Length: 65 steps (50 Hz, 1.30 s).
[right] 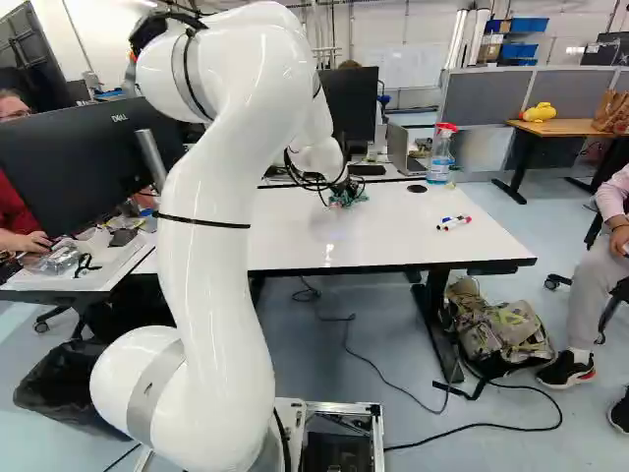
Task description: Clean the table with the green towel
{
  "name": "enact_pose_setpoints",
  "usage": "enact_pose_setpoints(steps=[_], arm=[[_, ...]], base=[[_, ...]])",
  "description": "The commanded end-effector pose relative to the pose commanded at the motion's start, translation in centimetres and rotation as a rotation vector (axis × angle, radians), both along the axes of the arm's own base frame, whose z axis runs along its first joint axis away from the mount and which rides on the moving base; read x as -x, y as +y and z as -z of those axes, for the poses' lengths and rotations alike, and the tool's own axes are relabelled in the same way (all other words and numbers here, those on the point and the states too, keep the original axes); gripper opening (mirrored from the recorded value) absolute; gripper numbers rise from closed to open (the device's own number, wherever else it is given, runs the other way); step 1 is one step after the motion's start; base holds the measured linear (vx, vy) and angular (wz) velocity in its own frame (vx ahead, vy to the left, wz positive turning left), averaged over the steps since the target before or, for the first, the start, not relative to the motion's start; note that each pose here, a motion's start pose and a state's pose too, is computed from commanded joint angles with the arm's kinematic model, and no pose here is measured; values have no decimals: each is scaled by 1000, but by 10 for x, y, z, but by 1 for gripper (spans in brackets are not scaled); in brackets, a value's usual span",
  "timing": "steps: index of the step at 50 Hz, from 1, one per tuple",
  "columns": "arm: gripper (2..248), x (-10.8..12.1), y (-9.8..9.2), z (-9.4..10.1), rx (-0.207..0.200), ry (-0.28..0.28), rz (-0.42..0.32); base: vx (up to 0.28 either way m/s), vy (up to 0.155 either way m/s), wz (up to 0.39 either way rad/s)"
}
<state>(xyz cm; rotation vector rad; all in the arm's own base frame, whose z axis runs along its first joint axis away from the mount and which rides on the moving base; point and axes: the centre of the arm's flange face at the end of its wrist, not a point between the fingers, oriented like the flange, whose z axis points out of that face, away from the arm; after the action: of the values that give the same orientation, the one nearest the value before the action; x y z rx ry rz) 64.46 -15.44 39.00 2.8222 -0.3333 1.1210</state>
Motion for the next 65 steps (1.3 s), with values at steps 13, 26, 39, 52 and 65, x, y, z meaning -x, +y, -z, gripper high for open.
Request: enact_pose_setpoints(steps=[13, 26, 39, 52, 65], arm=[[58, 24, 0, -2, -4, 18, 8], [58, 38, -14, -3, -7, 26, 35], [58, 38, -36, -3, -6, 21, 69], [58, 25, -58, -1, -2, 7, 95], [58, 11, -79, 2, 3, -10, 118]], base=[[0, 0, 0], [0, 0, 0], [0, 0, 0], [0, 0, 0], [0, 0, 0]])
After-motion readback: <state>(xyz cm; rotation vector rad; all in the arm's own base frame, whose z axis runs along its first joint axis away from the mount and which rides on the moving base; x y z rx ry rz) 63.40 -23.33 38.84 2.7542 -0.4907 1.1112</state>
